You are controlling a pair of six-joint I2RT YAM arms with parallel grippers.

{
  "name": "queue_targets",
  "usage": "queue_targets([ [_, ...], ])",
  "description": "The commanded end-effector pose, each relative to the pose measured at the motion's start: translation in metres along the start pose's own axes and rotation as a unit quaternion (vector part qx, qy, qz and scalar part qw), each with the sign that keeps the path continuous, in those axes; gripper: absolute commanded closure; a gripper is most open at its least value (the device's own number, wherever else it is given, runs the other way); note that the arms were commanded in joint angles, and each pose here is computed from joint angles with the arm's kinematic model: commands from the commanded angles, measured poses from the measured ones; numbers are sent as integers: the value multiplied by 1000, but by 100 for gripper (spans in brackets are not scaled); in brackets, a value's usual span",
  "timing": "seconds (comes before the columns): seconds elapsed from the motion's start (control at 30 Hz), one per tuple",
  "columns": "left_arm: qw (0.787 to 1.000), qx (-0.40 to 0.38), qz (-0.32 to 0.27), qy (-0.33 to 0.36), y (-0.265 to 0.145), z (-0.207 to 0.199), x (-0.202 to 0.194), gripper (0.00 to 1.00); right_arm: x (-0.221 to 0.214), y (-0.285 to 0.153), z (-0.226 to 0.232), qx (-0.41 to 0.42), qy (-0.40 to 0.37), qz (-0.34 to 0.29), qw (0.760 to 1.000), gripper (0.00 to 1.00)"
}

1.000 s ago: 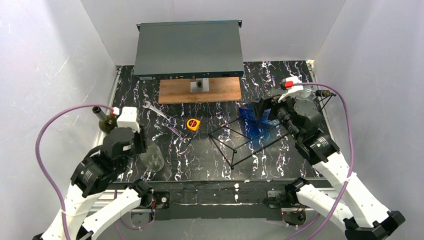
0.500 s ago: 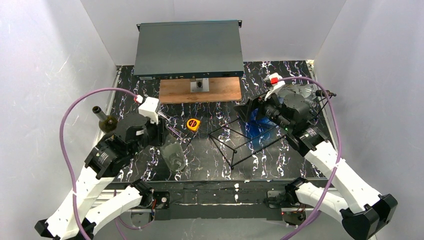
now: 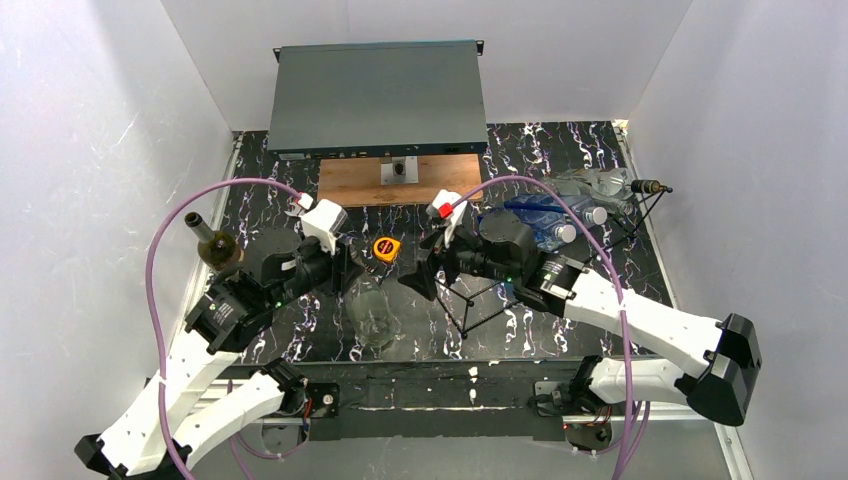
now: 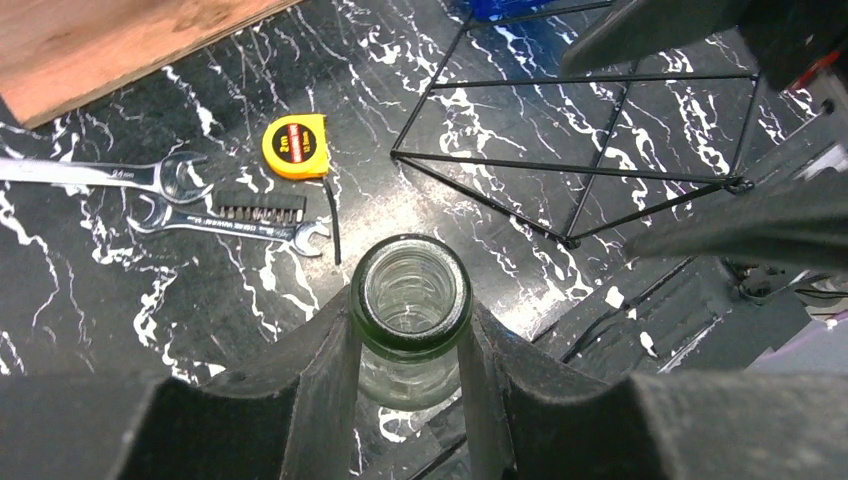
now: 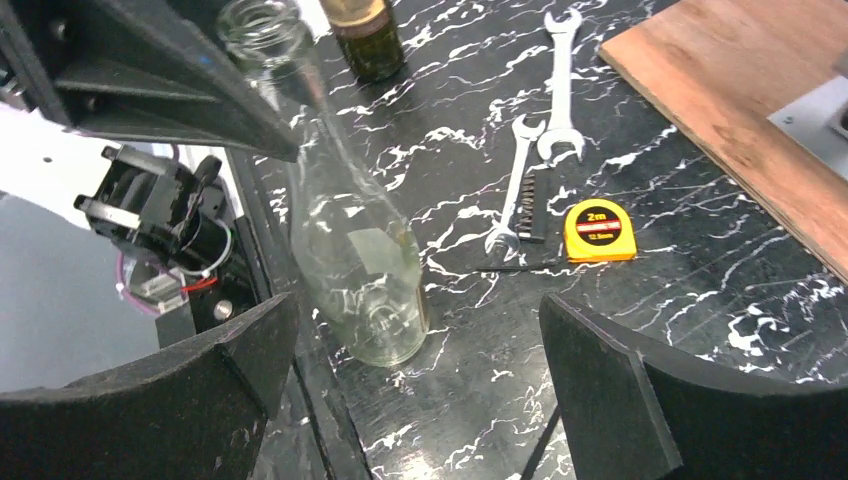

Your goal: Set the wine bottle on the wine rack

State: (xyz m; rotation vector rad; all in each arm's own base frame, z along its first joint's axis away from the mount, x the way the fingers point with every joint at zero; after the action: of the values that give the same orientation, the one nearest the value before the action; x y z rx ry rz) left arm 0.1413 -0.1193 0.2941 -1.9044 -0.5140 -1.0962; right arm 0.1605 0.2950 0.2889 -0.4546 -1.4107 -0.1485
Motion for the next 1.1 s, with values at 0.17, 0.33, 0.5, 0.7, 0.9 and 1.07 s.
queue_targets([
  [0.17,994,-95,-49,18,-2,-23,17,83,33,6,26,75,-44,-60,994,2],
  [0.33,994,-94,-47,21,-8,-23,16,66,32,12,34,88,-26,-70,993,1],
  [0.5,994,-105,-41,6,-11,-26,15,59,24,23,45,98,-24,-61,993,2],
  [0.7,992,-118,-42,4,-14,-30,18,45,17,31,52,107,-33,-45,993,2],
  [0.9,991,-130,-31,8,-17,-33,17,33,14,32,55,97,-44,-37,994,2],
  [1.07,991,-118,-58,28,-49,-33,36,2,18,40,64,98,-60,-19,993,2],
])
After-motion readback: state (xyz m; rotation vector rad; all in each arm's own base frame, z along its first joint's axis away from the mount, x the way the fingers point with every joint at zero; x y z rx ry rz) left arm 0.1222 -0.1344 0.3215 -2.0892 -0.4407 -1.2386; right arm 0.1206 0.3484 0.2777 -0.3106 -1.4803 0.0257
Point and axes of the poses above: each gripper's point midway between its finger pads, its own y axis out along the fingers, its own z axis along the line the jaws close on, x = y × z, the point moved 6 cm from there along -y, back along the fingers, and after that the axes turned 6 degrees about -y, right-handed, at the moved point
